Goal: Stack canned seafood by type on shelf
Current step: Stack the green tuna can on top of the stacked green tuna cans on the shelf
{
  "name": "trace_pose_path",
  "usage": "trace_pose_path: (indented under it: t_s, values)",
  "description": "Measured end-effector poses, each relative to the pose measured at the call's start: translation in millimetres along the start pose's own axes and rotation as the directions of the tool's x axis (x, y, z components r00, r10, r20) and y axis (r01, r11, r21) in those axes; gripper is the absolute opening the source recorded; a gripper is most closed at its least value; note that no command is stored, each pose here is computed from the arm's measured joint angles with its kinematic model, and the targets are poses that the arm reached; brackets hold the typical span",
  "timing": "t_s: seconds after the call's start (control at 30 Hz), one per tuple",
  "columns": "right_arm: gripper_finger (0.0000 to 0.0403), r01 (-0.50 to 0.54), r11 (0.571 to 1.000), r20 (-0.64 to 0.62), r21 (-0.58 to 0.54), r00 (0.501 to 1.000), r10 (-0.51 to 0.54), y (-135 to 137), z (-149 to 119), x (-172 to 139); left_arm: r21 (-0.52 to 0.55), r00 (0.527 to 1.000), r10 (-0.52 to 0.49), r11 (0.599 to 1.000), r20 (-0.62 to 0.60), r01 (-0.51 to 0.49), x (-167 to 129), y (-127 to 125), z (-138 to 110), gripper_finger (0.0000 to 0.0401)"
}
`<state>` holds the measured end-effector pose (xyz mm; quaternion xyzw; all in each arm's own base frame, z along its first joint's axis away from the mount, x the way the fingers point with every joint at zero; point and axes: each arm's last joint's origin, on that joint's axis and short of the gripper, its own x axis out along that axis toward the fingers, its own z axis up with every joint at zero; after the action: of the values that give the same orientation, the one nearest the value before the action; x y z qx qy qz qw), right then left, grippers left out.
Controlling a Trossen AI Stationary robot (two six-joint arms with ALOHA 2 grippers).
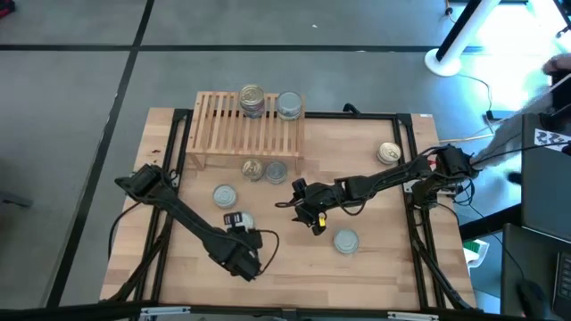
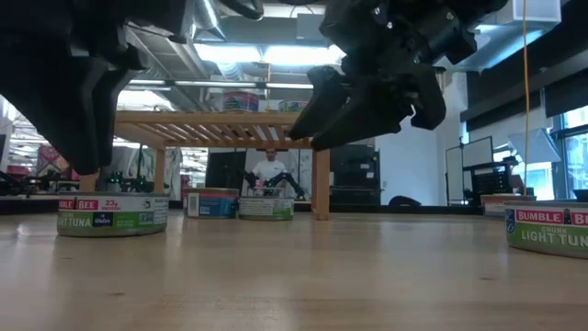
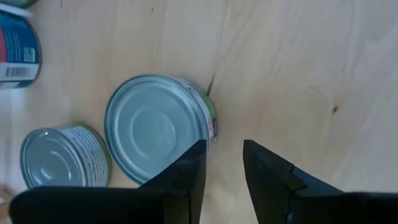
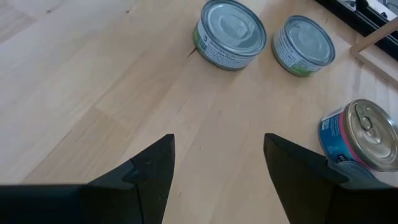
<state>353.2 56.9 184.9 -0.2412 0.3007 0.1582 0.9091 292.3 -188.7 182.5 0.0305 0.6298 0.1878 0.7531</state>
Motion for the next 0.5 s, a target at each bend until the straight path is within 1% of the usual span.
trace_pose_path:
  t_s: [0.07,0.13,0.3,0.5]
  values:
    - [0.0243,-0.003,1.000,0.005,0.019,1.000,0.003,0.0,0.3,0.0,-0.012,1.000,0.007,1.000,-0.003,-0.007,1.8,-0.8,-0.2,0.0102]
    - [0.0243,-0.031,0.999,0.019,0.028,0.999,0.030,0.7,0.7,0.0,-0.011,1.000,0.019,1.000,-0.006,-0.019,4.9,-2.2,-0.5,0.0102]
    - [0.0243,-0.079,0.997,0.053,0.026,0.996,0.077,2.8,2.8,-0.1,-0.003,0.998,0.057,0.998,0.005,-0.057,11.1,-4.4,-0.3,0.0102]
    - [0.0243,-0.072,0.997,0.100,0.007,0.992,0.071,8.8,10.7,-0.3,-0.001,0.998,0.069,0.998,0.007,-0.069,14.4,-5.7,0.1,0.0102]
